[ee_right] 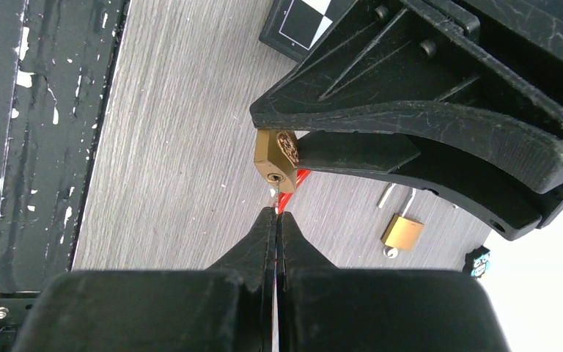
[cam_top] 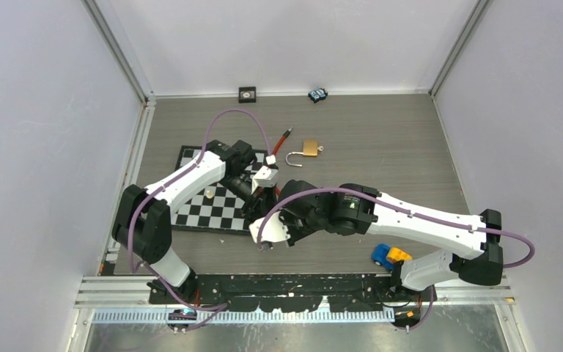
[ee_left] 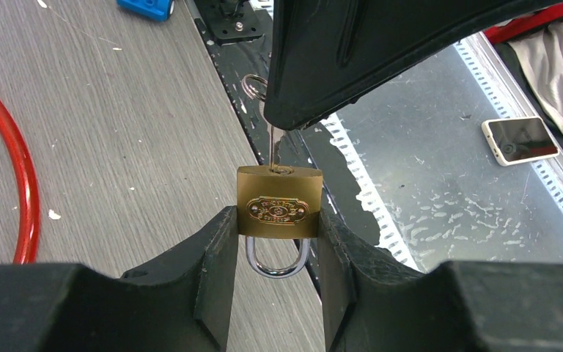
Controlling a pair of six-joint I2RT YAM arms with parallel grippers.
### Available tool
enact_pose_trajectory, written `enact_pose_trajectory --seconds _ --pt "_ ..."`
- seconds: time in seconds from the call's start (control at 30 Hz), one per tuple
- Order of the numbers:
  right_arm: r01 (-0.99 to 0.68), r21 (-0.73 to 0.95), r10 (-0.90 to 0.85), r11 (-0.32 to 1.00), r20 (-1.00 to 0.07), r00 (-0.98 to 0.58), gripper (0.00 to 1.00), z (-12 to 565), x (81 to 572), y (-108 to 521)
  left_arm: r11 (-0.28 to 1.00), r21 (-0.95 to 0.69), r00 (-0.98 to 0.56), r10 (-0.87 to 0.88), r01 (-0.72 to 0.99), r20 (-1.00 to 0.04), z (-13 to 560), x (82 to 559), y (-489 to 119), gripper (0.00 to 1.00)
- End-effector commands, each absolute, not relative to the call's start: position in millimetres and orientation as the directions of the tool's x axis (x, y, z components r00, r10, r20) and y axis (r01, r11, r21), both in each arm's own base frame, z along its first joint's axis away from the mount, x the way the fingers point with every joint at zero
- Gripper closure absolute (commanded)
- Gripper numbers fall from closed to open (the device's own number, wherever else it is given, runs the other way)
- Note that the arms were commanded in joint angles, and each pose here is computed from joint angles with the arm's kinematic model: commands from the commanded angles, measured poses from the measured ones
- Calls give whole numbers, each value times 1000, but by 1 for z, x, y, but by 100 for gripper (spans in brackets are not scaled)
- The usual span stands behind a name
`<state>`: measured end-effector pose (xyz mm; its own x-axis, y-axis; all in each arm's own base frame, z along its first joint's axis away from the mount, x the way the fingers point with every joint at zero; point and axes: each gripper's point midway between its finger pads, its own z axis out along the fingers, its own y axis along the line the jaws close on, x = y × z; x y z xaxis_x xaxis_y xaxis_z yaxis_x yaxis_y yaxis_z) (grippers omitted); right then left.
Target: Unlock with the key
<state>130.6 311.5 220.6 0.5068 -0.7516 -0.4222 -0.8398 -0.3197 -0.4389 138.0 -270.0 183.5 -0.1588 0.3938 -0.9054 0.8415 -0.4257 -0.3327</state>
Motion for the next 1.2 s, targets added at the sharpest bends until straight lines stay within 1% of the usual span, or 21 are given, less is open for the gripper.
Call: enact_pose_trajectory --seconds 0.0,0.23,0.63,1.17 --pt "-819 -498 -743 -287 -423 518 99 231 139 320 -442 -317 -170 341 839 -924 199 137 -273 100" --pt "-809 -502 -746 -305 -402 530 99 226 136 323 -441 -323 -175 343 838 -923 200 137 -273 100" --pt "-820 -473 -734 -322 -423 532 99 226 127 322 -437 -326 -179 344 838 -922 199 139 -274 100" --pt "-821 -467 -731 -329 -424 534 99 226 125 318 -428 -319 -177 338 846 -924 200 143 -273 100"
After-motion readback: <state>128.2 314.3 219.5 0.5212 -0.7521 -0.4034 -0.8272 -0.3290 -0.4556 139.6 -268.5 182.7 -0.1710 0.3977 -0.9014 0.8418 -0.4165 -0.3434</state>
